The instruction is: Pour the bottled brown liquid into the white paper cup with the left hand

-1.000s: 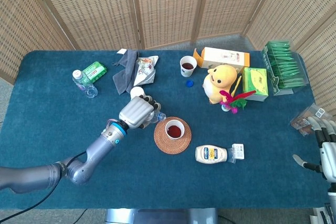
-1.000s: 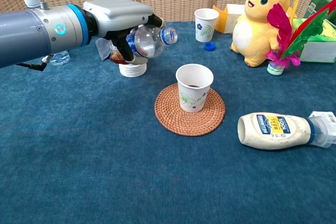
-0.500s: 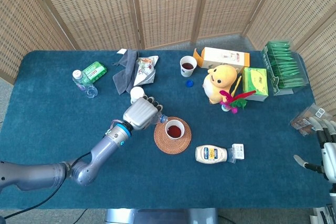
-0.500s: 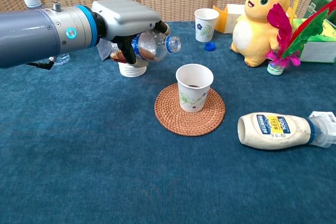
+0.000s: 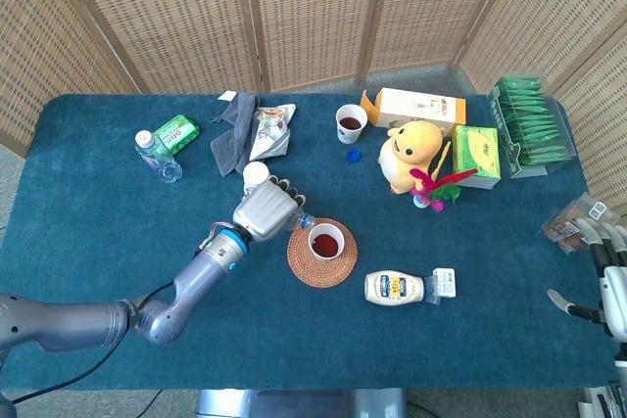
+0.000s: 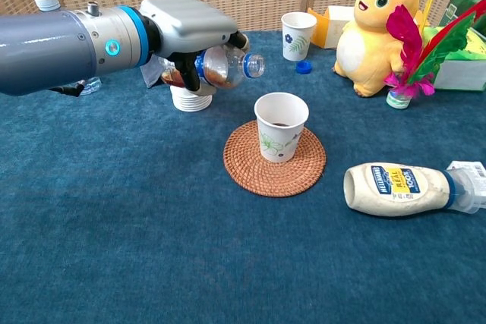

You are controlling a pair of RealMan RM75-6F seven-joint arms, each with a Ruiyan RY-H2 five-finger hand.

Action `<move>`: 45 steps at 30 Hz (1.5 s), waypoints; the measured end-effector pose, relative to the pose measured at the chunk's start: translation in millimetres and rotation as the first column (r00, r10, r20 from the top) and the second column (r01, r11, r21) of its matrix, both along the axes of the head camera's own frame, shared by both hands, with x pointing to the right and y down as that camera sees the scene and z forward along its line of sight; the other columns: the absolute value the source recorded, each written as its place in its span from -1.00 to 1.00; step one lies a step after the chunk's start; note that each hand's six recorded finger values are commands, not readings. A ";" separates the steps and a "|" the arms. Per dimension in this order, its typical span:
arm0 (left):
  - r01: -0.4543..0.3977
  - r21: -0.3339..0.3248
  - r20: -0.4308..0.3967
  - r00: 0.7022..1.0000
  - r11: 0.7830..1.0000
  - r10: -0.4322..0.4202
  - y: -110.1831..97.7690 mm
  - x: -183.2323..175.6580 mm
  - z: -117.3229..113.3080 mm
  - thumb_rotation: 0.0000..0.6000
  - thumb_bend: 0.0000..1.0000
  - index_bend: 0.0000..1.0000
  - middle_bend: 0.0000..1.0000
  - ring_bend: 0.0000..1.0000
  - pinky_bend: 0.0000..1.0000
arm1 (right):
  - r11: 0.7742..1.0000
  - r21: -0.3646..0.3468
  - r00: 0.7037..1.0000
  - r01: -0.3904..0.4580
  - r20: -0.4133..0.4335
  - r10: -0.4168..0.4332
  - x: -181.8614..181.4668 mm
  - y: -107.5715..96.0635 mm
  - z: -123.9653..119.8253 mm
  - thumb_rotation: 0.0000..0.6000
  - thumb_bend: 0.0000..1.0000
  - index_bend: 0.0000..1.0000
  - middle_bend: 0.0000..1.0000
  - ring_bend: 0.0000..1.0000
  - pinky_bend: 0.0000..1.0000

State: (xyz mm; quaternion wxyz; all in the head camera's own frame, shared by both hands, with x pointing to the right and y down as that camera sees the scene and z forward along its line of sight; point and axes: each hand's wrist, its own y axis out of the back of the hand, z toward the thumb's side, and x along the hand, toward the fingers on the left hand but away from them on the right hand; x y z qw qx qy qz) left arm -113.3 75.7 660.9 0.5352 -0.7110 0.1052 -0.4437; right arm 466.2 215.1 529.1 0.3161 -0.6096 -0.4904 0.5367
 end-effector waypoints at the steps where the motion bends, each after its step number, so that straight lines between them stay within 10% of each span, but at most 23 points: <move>1: -0.002 0.002 0.004 1.000 1.000 0.002 0.0 1.4 -0.6 1.00 0.08 0.03 -0.14 -0.41 -0.19 | 1.000 0.001 1.000 0.000 0.001 0.000 0.1 0.0 -0.1 1.00 -1.00 -1.00 -1.00 -1.00 -1.00; 45: -0.106 0.121 0.163 0.983 0.987 0.086 5.5 45.7 -11.6 1.00 0.08 0.04 -0.15 -0.42 -0.19 | 0.999 0.010 0.999 -0.032 0.033 0.031 6.2 -1.2 -5.5 1.00 -1.00 -1.00 -1.00 -1.00 -1.00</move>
